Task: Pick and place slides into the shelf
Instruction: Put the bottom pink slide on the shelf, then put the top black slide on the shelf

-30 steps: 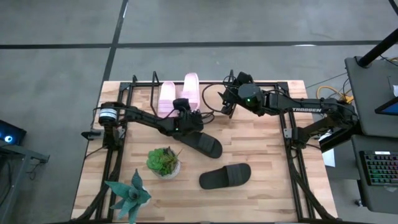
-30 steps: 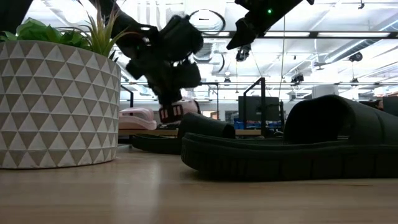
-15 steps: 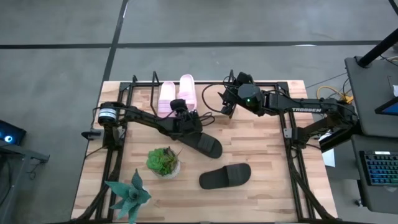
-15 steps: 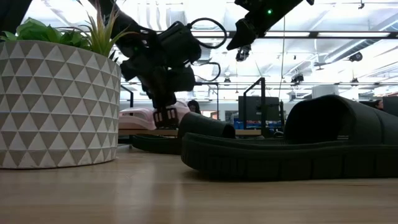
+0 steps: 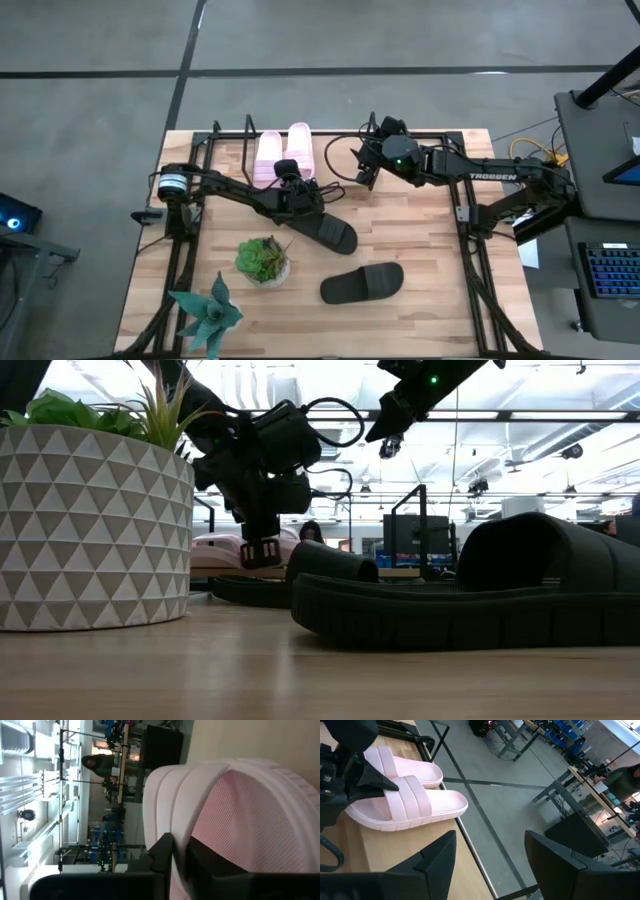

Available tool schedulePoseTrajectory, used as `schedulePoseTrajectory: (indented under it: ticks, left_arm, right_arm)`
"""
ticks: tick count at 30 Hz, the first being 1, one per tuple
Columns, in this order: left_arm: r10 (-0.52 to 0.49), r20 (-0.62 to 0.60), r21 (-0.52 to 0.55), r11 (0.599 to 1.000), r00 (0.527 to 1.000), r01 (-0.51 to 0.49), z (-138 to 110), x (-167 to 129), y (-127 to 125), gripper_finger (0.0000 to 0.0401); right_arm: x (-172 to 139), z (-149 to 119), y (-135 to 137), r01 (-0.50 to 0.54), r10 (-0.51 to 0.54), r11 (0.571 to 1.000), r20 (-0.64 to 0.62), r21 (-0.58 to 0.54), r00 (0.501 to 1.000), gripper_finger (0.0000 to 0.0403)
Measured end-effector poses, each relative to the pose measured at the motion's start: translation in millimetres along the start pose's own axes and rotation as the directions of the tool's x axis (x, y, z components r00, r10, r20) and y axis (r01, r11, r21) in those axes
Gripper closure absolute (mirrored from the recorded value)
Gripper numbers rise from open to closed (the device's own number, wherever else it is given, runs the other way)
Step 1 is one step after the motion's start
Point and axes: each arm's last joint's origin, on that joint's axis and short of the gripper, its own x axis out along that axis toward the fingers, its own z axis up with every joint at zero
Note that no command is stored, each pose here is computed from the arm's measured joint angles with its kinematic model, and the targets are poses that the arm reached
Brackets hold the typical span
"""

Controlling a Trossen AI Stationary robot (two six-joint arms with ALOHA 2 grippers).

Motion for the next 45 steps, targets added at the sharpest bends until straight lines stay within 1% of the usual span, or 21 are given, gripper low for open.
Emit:
schedulePoseTrajectory:
  ticks: [2, 4, 8, 12, 14, 18, 20, 22, 25, 27, 29, 33, 36, 43, 45]
  left_arm:
    - [-0.033, 0.01, 0.005, 0.999, 0.999, 0.033, 0, 0, -1, 0.0359]
    - [-0.087, 0.029, 0.006, 0.996, 0.996, 0.087, 0, 1, -2, 0.0339]
    - [-0.166, 0.052, 0.017, 0.986, 0.985, 0.165, 2, 2, -3, 0.0289]
    - [-0.178, 0.048, 0.027, 0.984, 0.983, 0.177, 3, 1, 1, 0.0236]
    - [-0.178, 0.055, 0.014, 0.984, 0.982, 0.177, 5, 0, 5, 0.0214]
    - [-0.185, 0.074, -0.01, 0.982, 0.98, 0.186, 5, -3, 16, 0.0183]
    - [-0.211, 0.089, -0.015, 0.977, 0.973, 0.214, 5, -5, 22, 0.0177]
    - [-0.265, 0.105, -0.004, 0.964, 0.958, 0.267, 2, -8, 27, 0.0175]
    - [-0.378, 0.148, 0.001, 0.924, 0.914, 0.382, 1, -13, 36, 0.0175]
    - [-0.434, 0.165, 0.012, 0.899, 0.886, 0.438, -2, -16, 41, 0.0175]
    - [-0.449, 0.182, 0.004, 0.89, 0.875, 0.456, -4, -20, 49, 0.0175]
    - [-0.453, 0.184, 0.003, 0.888, 0.872, 0.46, -9, -25, 63, 0.0175]
    - [-0.443, 0.215, -0.029, 0.888, 0.87, 0.459, -11, -28, 75, 0.0175]
    - [-0.488, 0.301, -0.058, 0.848, 0.819, 0.526, -17, -38, 96, 0.0175]
    - [-0.491, 0.307, -0.056, 0.846, 0.815, 0.53, -19, -39, 100, 0.0175]
  right_arm:
    - [0, 0, 0, -0.001, 0.001, 1.0, -0.003, -0.002, 1.0, 0.0177]
    - [0, -1, 0, -0.002, 0.002, 1.0, -0.005, -0.003, 1.0, 0.0177]
    - [0, -1, 0, -0.003, 0.003, 1.0, -0.006, -0.004, 1.0, 0.0177]
    - [0, -1, 0, -0.006, 0.006, 1.0, -0.006, -0.005, 1.0, 0.0177]
    - [0, -1, 1, -0.007, 0.007, 1.0, -0.009, -0.006, 1.0, 0.0177]
    - [0, -1, 1, -0.008, 0.008, 1.0, -0.012, -0.009, 1.0, 0.0177]
    - [0, -2, 1, -0.009, 0.009, 1.0, -0.013, -0.01, 1.0, 0.0177]
    - [0, -2, 1, -0.01, 0.01, 1.0, -0.017, -0.013, 1.0, 0.0177]
    - [0, -2, 1, -0.011, 0.011, 1.0, -0.02, -0.014, 1.0, 0.0177]
    - [0, -2, 1, -0.011, 0.011, 1.0, -0.02, -0.014, 1.0, 0.0177]
    - [0, -3, 1, -0.012, 0.012, 1.0, -0.021, -0.015, 1.0, 0.0177]
    - [0, -3, 1, -0.012, 0.011, 1.0, -0.021, -0.017, 1.0, 0.0177]
    - [0, -3, 1, -0.012, 0.011, 1.0, -0.022, -0.018, 1.0, 0.0177]
    - [1, -5, 2, -0.019, 0.018, 1.0, -0.033, -0.022, 0.999, 0.0177]
    - [1, -5, 2, -0.02, 0.019, 1.0, -0.032, -0.022, 0.999, 0.0177]
